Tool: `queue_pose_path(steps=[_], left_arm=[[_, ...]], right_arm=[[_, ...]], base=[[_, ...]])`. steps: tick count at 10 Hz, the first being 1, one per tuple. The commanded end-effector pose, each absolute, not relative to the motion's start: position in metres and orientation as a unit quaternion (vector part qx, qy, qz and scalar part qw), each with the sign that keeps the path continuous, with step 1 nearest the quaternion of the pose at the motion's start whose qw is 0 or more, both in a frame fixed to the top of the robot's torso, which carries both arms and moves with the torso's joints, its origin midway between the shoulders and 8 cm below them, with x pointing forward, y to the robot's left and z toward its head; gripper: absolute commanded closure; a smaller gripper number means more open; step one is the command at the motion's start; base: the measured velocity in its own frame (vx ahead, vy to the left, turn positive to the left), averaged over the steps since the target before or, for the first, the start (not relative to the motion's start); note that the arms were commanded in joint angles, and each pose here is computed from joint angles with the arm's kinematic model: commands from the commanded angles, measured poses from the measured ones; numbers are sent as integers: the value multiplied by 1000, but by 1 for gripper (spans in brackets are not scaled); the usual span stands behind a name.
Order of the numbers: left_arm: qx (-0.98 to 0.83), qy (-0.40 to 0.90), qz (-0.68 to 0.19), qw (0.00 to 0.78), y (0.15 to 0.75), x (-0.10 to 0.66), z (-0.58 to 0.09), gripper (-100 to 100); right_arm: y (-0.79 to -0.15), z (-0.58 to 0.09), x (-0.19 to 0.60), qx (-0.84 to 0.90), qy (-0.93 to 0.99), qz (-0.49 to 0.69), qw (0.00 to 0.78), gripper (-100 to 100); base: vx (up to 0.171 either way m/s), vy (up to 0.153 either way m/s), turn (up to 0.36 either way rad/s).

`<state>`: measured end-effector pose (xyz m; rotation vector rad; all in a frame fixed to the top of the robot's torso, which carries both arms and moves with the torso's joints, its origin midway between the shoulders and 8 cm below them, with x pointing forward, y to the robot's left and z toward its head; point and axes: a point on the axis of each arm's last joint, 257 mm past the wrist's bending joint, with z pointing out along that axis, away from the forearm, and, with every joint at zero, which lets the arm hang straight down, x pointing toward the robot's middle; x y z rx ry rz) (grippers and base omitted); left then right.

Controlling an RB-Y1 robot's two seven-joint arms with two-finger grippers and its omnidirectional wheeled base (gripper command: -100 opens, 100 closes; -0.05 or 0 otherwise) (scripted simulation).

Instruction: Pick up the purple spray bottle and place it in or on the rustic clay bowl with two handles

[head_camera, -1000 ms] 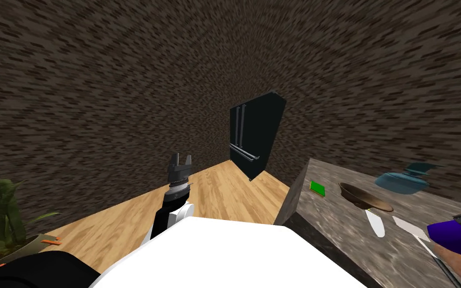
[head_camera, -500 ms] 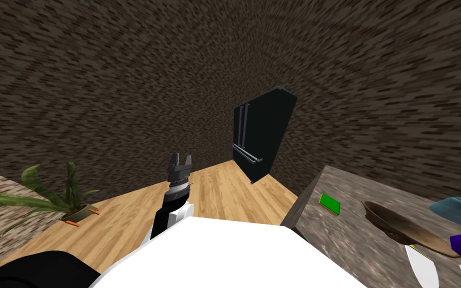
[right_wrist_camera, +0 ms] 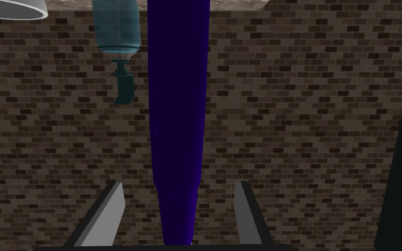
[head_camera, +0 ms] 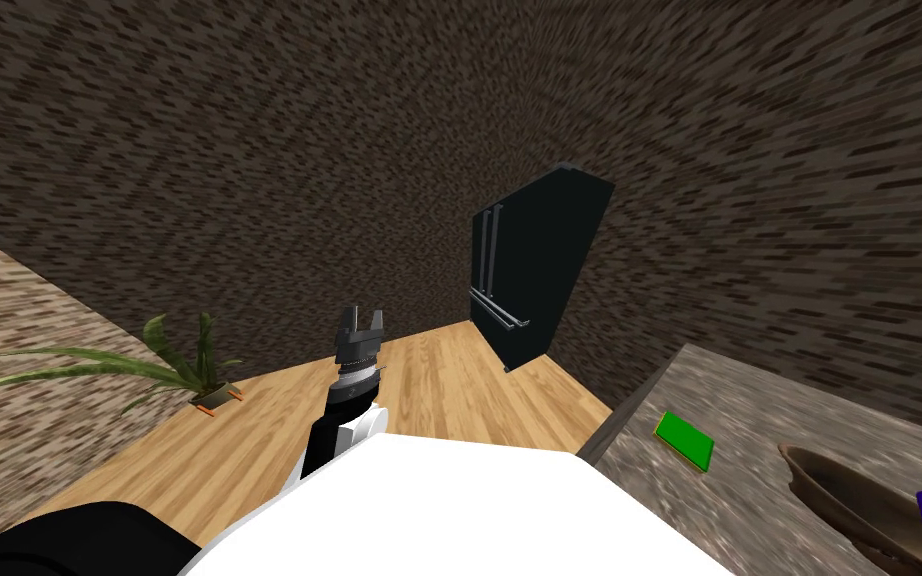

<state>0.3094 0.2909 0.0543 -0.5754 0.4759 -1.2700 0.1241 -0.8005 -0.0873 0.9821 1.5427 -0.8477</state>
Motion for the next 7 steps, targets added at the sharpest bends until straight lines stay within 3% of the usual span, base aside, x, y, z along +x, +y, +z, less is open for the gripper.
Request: queue_pose_path(steps=[1,4,5,6,7], left_arm=[[-262,217,-579,741,291,309,54,0],[-262,217,-579,741,291,309,54,0],[-262,217,-579,741,291,309,54,0],[-262,217,-579,741,291,309,54,0],[-262,217,-579,741,291,309,54,0]], right_arm=[[-800,-87,124,412,647,-356,534,-100],[-800,-87,124,412,647,-356,534,-100],[-800,-87,124,412,647,-356,534,0],[-798,-74,125,413,645,-355,536,-100],[-796,-68,126,413,645,-354,537,-100]], base=[[3,-9,2],[0,0,0],[0,0,0],[-8,-11,-27],[-13,-19,-26]])
